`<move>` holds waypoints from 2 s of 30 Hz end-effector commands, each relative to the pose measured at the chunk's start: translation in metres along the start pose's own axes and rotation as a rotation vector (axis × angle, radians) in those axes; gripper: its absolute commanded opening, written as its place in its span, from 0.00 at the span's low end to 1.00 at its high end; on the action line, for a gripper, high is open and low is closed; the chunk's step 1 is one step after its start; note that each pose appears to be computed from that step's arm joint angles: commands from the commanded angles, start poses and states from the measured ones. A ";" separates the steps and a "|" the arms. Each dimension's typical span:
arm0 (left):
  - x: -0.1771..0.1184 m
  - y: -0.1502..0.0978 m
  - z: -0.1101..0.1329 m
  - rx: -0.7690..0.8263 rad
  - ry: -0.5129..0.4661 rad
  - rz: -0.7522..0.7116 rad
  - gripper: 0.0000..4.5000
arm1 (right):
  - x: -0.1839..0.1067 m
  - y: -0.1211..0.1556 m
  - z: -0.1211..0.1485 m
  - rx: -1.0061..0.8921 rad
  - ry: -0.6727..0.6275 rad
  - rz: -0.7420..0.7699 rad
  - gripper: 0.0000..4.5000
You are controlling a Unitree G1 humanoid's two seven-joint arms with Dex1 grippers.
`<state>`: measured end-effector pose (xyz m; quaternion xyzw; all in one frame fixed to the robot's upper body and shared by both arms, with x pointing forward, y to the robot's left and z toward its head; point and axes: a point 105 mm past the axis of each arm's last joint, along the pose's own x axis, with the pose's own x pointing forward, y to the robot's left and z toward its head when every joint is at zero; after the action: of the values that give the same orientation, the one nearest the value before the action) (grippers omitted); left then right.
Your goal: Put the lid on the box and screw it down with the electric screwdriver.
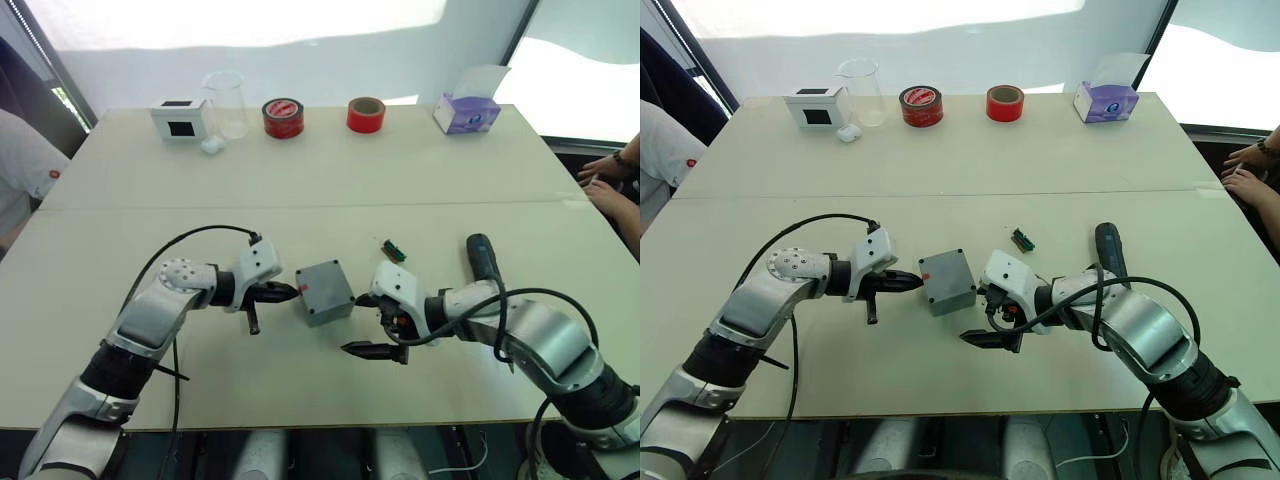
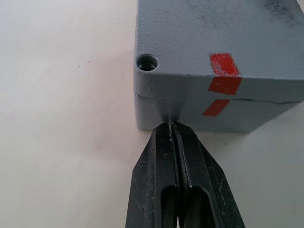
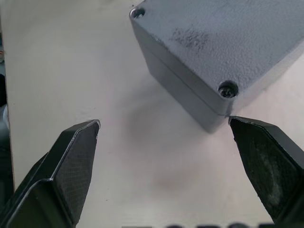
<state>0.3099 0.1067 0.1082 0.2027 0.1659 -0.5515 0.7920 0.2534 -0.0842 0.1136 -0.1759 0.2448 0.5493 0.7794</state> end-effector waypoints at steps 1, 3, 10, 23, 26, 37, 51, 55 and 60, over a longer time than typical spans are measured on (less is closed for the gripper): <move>-0.001 0.004 0.010 0.044 -0.029 0.011 0.00 | -0.004 0.006 0.015 -0.031 -0.053 0.005 1.00; 0.000 0.004 0.011 0.046 -0.031 0.012 0.00 | -0.004 0.007 0.016 -0.028 -0.057 0.005 1.00; 0.002 0.004 0.012 0.051 -0.038 0.018 0.00 | -0.004 0.010 0.016 -0.017 -0.062 0.016 1.00; -0.006 0.009 0.015 0.043 -0.053 0.046 0.00 | -0.013 0.002 0.021 0.003 -0.094 -0.032 1.00; -0.008 0.011 0.018 0.036 -0.067 0.048 0.00 | -0.015 0.003 0.020 0.004 -0.091 -0.031 1.00; -0.006 0.010 0.024 0.015 -0.101 0.054 0.00 | -0.019 0.003 0.022 0.024 -0.114 -0.040 1.00; -0.054 -0.007 0.059 0.014 -0.156 -0.081 0.00 | -0.082 -0.039 0.012 0.099 -0.175 -0.378 1.00; -0.047 -0.021 0.068 0.063 -0.162 -0.131 0.00 | -0.083 -0.049 -0.015 0.125 -0.138 -0.475 1.00; -0.040 -0.027 0.070 0.060 -0.172 -0.146 0.00 | -0.085 -0.060 -0.022 0.128 -0.161 -0.546 0.78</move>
<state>0.2776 0.0988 0.1764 0.1561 0.1102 -0.6229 0.7586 0.2780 -0.1784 0.1364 -0.1292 0.1850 0.3277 0.9174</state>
